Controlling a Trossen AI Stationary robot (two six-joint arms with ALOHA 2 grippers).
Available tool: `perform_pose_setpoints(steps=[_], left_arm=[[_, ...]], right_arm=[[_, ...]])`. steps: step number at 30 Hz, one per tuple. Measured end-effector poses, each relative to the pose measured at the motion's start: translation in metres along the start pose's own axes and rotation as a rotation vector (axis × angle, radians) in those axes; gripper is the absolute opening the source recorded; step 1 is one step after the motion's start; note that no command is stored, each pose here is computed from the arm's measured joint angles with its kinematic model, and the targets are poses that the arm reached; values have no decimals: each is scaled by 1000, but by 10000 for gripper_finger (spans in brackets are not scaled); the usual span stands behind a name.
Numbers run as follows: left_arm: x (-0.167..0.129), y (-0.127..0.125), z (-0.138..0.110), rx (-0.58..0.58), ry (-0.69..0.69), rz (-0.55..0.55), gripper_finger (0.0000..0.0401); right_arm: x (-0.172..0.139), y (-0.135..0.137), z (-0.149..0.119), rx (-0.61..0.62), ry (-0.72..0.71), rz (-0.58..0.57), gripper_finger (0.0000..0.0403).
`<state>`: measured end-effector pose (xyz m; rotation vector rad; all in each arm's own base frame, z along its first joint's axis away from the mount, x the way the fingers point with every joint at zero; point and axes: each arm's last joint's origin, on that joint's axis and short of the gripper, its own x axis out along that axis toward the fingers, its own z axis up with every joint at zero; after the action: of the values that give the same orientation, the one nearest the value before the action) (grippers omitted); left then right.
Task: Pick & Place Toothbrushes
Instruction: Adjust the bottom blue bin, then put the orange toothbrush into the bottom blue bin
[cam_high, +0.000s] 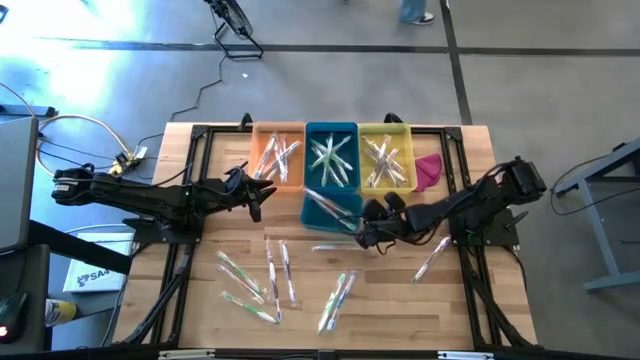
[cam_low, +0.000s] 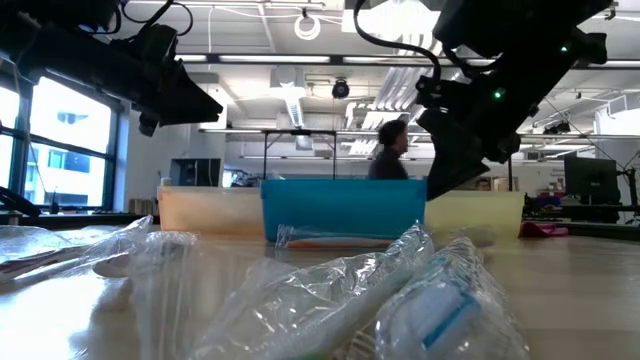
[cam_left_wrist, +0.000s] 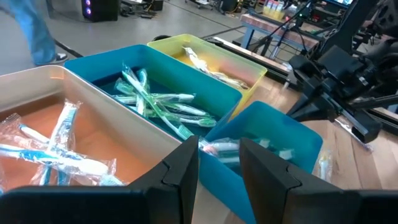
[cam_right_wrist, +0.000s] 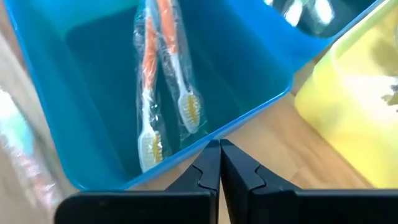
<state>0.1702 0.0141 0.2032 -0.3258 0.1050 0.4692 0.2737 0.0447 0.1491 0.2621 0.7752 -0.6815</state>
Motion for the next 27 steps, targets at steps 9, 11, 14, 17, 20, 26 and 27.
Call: perform_pose_setpoints(steps=[9, 11, 14, 17, 20, 26, 27], left_arm=[[0, 0, 0, 0, 1, 1, 113], [0, 0, 0, 2, 4, 2, 113], [0, 0, -1, 3, 6, 3, 113], [0, 0, -1, 3, 8, 0, 113], [0, 0, -1, 4, 13, -12, 113], [0, 0, -2, 10, 27, -9, 113], [0, 0, -2, 10, 27, -9, 113]], right_arm=[[7, -7, 11, 7, -41, -27, 2], [9, -9, 12, 8, -42, -41, 2], [10, -12, 13, -8, -38, -55, 2], [7, -14, 12, -32, -27, -72, 2], [-4, -18, 13, -45, -23, -81, 2], [-30, -31, 21, -71, -5, -39, 2], [-35, -32, 23, -82, 4, -10, 2]])
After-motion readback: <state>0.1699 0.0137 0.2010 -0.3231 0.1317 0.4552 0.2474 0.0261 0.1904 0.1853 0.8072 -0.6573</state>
